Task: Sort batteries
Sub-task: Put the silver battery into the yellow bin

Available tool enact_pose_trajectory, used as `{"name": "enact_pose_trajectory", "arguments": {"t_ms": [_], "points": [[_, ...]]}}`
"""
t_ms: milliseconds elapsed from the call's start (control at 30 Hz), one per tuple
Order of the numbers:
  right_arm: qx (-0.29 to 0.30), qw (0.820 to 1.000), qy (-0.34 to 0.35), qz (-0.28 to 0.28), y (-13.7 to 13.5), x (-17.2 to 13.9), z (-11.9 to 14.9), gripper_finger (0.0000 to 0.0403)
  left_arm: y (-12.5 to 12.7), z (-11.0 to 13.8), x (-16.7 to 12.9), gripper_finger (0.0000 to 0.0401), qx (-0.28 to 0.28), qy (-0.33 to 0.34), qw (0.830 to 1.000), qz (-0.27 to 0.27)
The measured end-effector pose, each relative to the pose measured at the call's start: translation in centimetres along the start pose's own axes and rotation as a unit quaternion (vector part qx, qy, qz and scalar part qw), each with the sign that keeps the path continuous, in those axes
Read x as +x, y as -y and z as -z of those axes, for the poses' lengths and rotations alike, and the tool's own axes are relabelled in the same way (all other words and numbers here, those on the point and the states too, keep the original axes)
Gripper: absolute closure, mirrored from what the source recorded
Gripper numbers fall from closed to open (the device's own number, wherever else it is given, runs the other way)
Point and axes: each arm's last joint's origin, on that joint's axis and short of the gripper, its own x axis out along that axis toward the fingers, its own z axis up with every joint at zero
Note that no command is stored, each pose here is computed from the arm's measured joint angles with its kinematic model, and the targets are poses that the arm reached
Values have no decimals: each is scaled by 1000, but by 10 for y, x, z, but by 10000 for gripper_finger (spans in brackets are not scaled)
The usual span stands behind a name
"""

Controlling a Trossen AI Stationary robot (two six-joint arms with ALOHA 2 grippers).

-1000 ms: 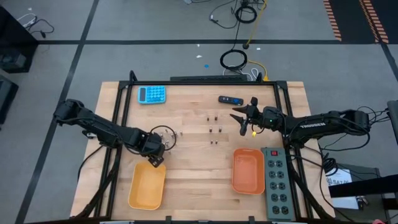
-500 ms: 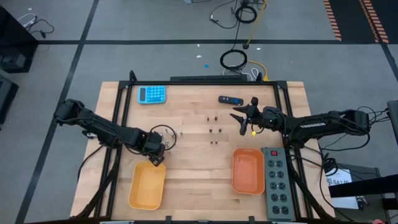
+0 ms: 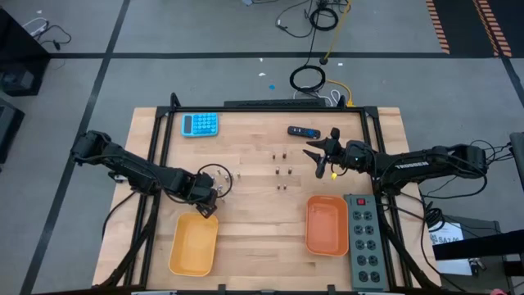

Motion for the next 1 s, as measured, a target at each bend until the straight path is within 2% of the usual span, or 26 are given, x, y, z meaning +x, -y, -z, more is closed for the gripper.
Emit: {"name": "enact_pose_trajectory", "arguments": {"t_ms": [433,833,1000], "points": [[0,1000,0,0,0,0,0,259,1,-1,0,342,13,8,1000,1],[0,1000,0,0,0,0,0,259,1,-1,-1,344,26,2,1000,5],[0,1000,0,0,0,0,0,259,6,-4,-12,344,39,5,999,15]]}}
